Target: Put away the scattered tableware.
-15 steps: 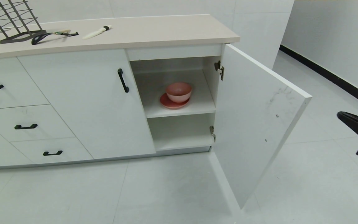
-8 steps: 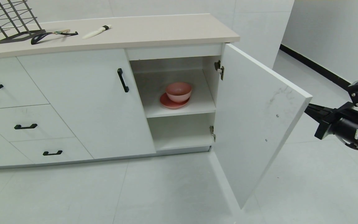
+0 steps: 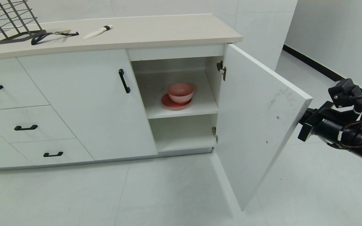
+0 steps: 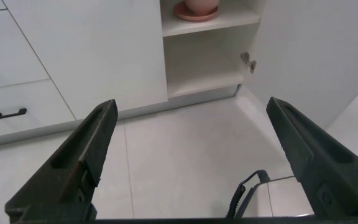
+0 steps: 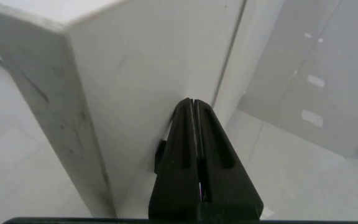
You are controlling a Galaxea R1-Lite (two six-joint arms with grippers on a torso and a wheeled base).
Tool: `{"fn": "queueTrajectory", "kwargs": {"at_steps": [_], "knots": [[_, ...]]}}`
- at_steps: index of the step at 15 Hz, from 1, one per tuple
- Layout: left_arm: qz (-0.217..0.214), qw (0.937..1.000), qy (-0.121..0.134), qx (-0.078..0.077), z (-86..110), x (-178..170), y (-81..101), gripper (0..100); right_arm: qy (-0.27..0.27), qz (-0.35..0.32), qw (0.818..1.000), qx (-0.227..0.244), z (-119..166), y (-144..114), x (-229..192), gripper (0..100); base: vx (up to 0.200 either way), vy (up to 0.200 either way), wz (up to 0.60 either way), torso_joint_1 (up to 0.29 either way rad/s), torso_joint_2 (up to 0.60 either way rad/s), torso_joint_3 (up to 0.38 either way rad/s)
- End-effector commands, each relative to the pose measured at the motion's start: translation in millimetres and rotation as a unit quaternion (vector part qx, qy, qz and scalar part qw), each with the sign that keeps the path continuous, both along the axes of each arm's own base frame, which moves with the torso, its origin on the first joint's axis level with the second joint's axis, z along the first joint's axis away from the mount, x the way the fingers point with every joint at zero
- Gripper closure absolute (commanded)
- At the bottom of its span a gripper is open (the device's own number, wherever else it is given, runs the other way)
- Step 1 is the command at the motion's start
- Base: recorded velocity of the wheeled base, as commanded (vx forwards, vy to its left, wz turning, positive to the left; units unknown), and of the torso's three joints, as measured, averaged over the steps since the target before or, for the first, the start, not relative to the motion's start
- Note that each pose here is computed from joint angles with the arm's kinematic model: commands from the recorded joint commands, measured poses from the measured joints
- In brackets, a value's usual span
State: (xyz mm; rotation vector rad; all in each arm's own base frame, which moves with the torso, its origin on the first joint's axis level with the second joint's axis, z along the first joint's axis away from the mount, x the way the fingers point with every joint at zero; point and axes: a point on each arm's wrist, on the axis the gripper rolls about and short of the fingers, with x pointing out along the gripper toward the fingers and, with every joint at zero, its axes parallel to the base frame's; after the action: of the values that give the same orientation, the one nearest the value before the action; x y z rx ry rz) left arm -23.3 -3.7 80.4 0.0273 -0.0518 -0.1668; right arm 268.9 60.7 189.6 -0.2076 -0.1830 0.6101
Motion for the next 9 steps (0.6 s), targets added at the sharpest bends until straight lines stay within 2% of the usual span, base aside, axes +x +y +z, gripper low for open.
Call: {"fn": "queueTrajectory", "kwargs": {"at_steps": [1,5,9], "knots": [[0.0,1.0,0.0,0.001,0.1,0.1,0.0,0,0.001,0.014,1.0,0.0,-0.3,7.0,-3.3,100,0.0,0.0,0.0,0.0,0.0,0.0],[0.001,1.0,0.0,0.0,0.1,0.1,0.0,0,0.003,0.069,0.998,-0.001,-2.1,36.1,-10.4,100,0.0,0.0,0.0,0.0,0.0,0.0],[0.001,1.0,0.001,-0.002,0.1,0.1,0.0,0,0.012,0.104,0.994,-0.002,-9.3,62.1,1.4,100,0.0,0.0,0.0,0.0,0.0,0.0]]}}
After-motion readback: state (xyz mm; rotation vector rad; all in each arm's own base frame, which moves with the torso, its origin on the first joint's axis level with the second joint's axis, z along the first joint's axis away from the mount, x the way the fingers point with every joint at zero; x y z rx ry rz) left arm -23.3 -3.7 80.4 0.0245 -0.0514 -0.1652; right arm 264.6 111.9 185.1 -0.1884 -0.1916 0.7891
